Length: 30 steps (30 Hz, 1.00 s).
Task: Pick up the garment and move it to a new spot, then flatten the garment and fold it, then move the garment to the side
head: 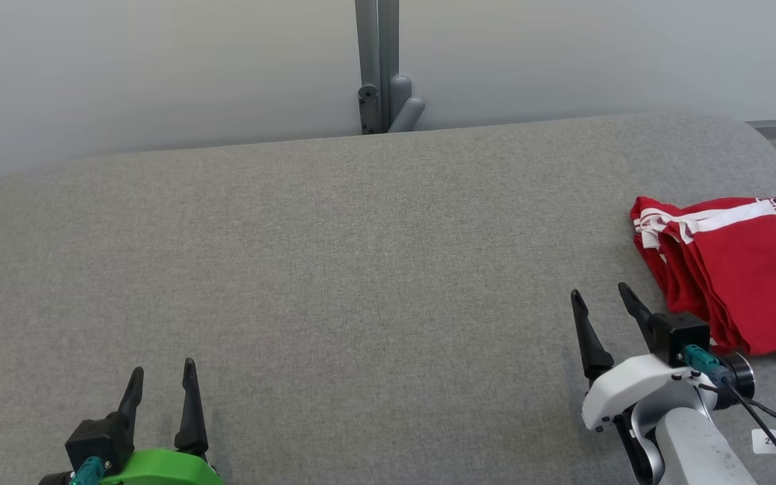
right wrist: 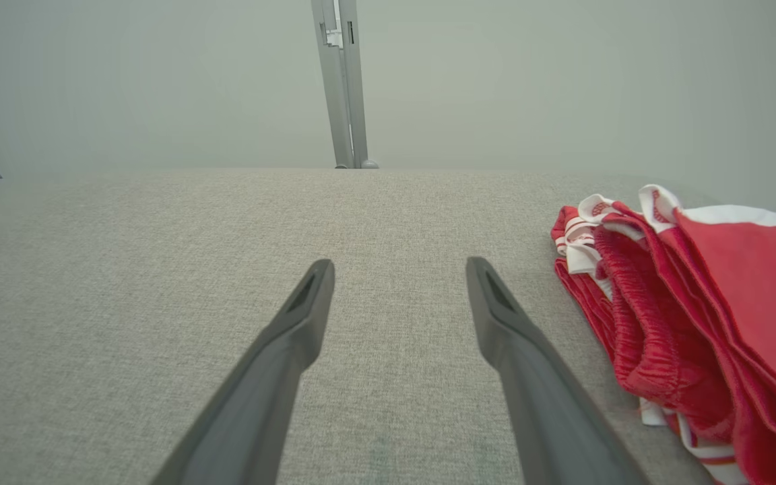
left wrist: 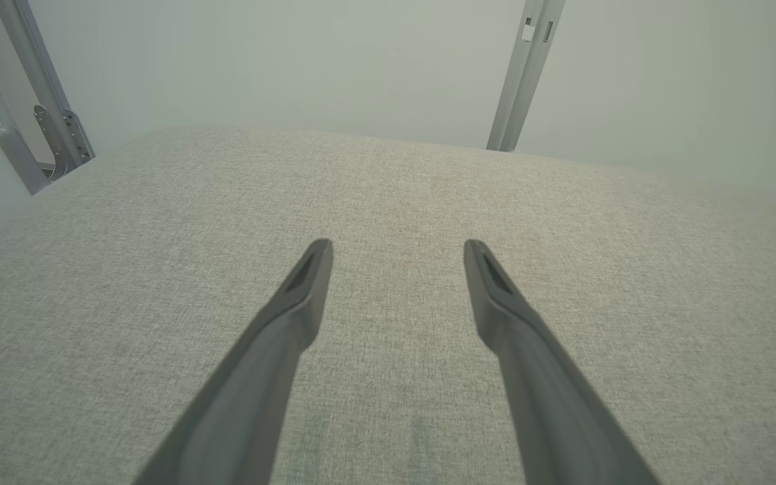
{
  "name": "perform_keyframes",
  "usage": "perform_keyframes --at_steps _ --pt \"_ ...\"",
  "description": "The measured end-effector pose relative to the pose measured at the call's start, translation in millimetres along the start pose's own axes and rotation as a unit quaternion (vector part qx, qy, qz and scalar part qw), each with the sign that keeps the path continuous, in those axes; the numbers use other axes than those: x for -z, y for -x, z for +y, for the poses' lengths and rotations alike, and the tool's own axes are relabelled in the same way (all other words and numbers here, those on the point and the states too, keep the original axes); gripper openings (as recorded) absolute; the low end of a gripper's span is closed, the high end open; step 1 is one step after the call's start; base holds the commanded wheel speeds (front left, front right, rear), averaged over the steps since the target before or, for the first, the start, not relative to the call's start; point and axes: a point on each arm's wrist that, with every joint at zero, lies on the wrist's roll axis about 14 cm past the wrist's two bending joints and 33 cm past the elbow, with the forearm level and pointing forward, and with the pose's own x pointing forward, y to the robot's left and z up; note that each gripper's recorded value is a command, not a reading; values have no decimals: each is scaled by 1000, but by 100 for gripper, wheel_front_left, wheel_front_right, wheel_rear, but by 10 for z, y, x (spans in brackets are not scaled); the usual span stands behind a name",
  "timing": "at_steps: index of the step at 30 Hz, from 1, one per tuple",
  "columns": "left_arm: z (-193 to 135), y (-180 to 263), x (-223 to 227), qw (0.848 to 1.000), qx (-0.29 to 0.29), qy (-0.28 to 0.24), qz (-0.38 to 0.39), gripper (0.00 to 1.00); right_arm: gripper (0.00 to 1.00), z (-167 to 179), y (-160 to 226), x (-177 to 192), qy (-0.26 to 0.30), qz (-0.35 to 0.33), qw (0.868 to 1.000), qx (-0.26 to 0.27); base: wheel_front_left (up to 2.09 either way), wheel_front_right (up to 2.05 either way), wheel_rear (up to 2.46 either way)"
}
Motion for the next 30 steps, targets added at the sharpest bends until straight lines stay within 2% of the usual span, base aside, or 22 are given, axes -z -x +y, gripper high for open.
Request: perform_keyframes --at_steps 29,30 --pt "-63 -17 142 1000 9 10 22 100 100 1 -27 189 -4 27 1000 0 0 0 0" --pt "-68 -18 146 1000 10 13 22 0 0 -9 -26 189 -5 27 1000 2 0 0 0"
